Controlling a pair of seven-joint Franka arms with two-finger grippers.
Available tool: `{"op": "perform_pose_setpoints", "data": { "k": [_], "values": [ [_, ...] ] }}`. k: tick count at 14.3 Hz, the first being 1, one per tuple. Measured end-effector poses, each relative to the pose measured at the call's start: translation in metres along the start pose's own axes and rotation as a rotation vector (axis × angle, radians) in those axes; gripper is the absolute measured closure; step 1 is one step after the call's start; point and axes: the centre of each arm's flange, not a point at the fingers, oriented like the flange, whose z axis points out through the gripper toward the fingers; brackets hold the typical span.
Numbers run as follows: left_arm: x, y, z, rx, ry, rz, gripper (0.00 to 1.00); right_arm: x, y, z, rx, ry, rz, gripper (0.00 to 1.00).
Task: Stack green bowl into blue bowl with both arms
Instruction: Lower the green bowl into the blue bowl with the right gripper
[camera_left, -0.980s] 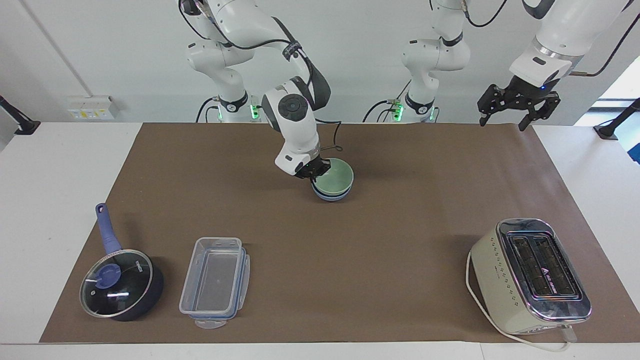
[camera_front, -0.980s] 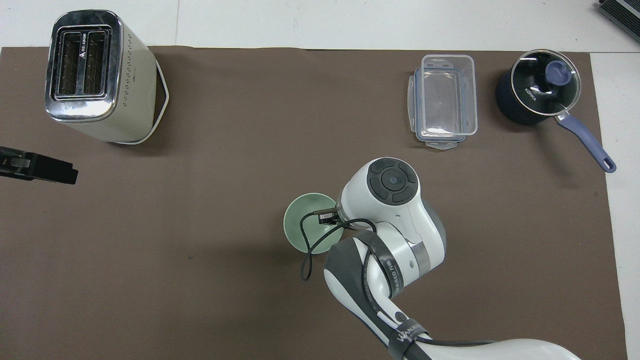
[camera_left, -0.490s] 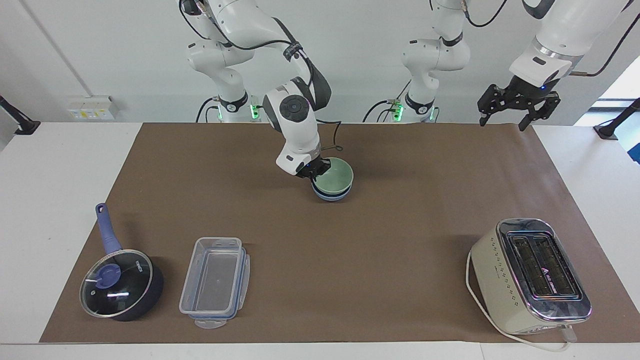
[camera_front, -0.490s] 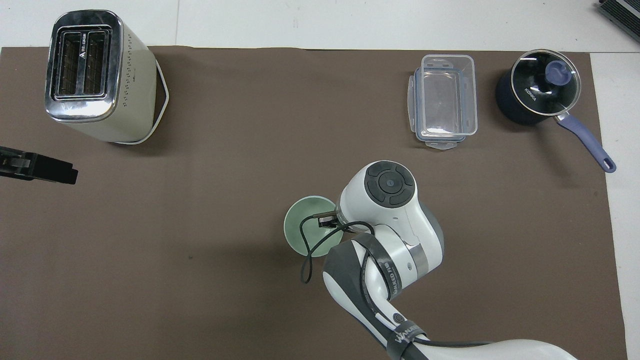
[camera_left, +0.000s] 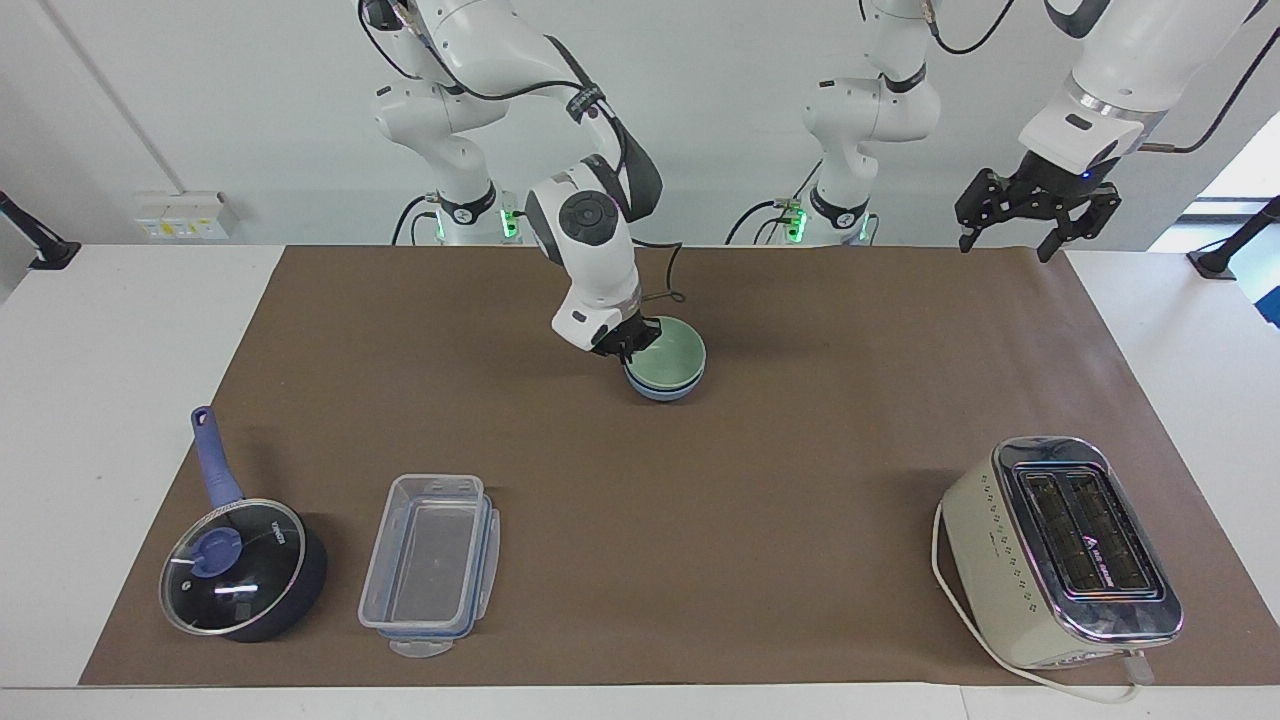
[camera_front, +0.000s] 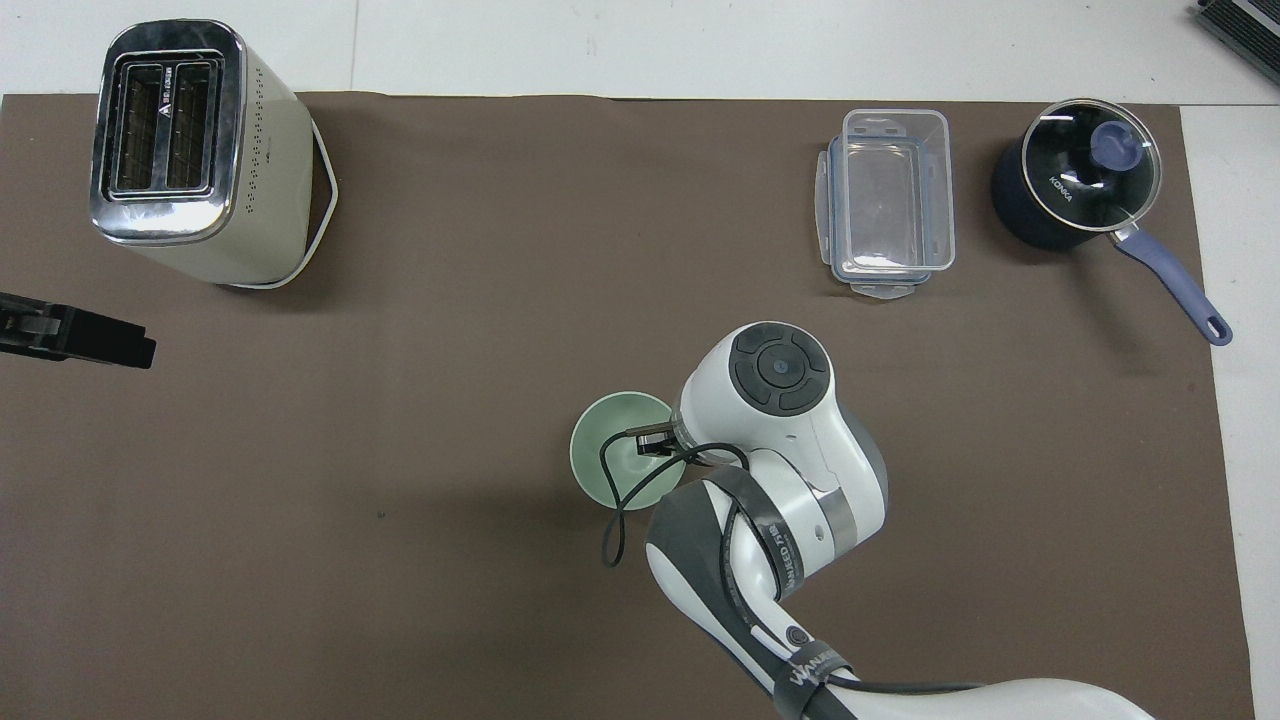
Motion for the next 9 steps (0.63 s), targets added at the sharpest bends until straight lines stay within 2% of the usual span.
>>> {"op": "perform_pose_setpoints", "data": {
  "k": [2, 3, 4, 9],
  "values": [
    [0.0, 0.0, 0.0, 0.0, 0.0, 0.0, 0.0, 0.0, 0.0, 0.0, 0.001, 0.002, 0.0, 0.64],
    [0.0, 0.0, 0.0, 0.0, 0.0, 0.0, 0.0, 0.0, 0.0, 0.0, 0.001, 0.003, 0.0, 0.64],
    [0.0, 0.0, 0.0, 0.0, 0.0, 0.0, 0.0, 0.001, 0.0, -0.001, 0.002, 0.004, 0.0, 0.58],
    [0.0, 0.0, 0.0, 0.0, 0.0, 0.0, 0.0, 0.012, 0.007, -0.023, 0.019, 0.05, 0.017, 0.04]
  ]
}}
